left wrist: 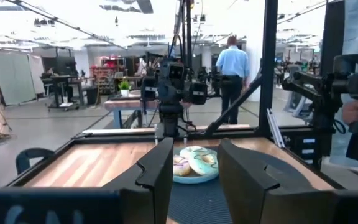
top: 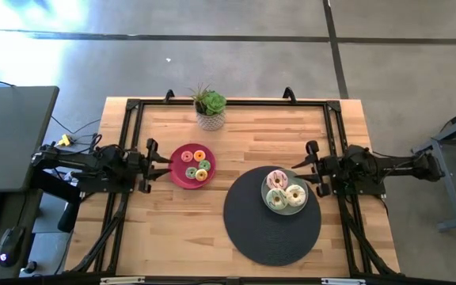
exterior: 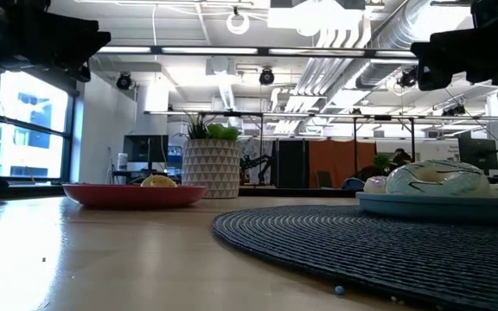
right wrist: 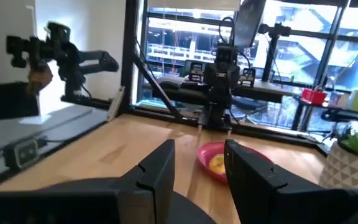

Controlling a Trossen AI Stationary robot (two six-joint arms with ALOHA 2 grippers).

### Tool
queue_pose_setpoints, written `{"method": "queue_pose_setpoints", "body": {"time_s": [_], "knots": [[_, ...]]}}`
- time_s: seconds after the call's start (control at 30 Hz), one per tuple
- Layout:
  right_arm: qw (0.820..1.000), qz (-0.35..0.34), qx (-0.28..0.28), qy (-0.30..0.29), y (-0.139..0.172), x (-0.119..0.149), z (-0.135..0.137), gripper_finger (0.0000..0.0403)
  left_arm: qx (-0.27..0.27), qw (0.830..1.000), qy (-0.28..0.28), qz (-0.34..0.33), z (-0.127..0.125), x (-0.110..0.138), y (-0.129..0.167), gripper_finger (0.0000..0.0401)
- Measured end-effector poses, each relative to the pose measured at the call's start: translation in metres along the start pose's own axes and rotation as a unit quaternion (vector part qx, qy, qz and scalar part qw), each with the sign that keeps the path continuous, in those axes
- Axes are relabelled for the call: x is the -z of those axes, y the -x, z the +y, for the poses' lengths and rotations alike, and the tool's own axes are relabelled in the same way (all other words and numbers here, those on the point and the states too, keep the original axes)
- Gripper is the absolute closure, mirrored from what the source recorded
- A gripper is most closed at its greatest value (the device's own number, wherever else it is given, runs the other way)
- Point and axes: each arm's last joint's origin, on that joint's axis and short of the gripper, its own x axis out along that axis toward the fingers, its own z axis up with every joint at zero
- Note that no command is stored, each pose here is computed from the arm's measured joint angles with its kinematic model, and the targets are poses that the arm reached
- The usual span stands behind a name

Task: Pick & Place donuts
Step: Return to Home Position

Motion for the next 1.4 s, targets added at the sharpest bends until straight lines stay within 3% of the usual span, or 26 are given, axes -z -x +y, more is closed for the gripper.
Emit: {"method": "queue_pose_setpoints", "body": {"time_s": [0.13, 0.5, 1.4], "knots": [[1.0, 0.003, 0.023, 0.011, 0.0, 0.0, -0.002, 0.0274, 0.0, 1.0, -0.004, 0.007, 0.0, 0.002, 0.0, 0.0281], [0.996, 0.011, 0.084, 0.007, 0.0, 0.001, -0.005, 0.0274, 0.005, 0.993, 0.005, 0.118, -0.001, 0.023, 0.003, 0.0281], [0.996, 0.011, 0.084, 0.008, 0.0, 0.001, -0.005, 0.0274, 0.009, 0.992, 0.005, 0.125, -0.001, 0.021, 0.002, 0.0281]]}}
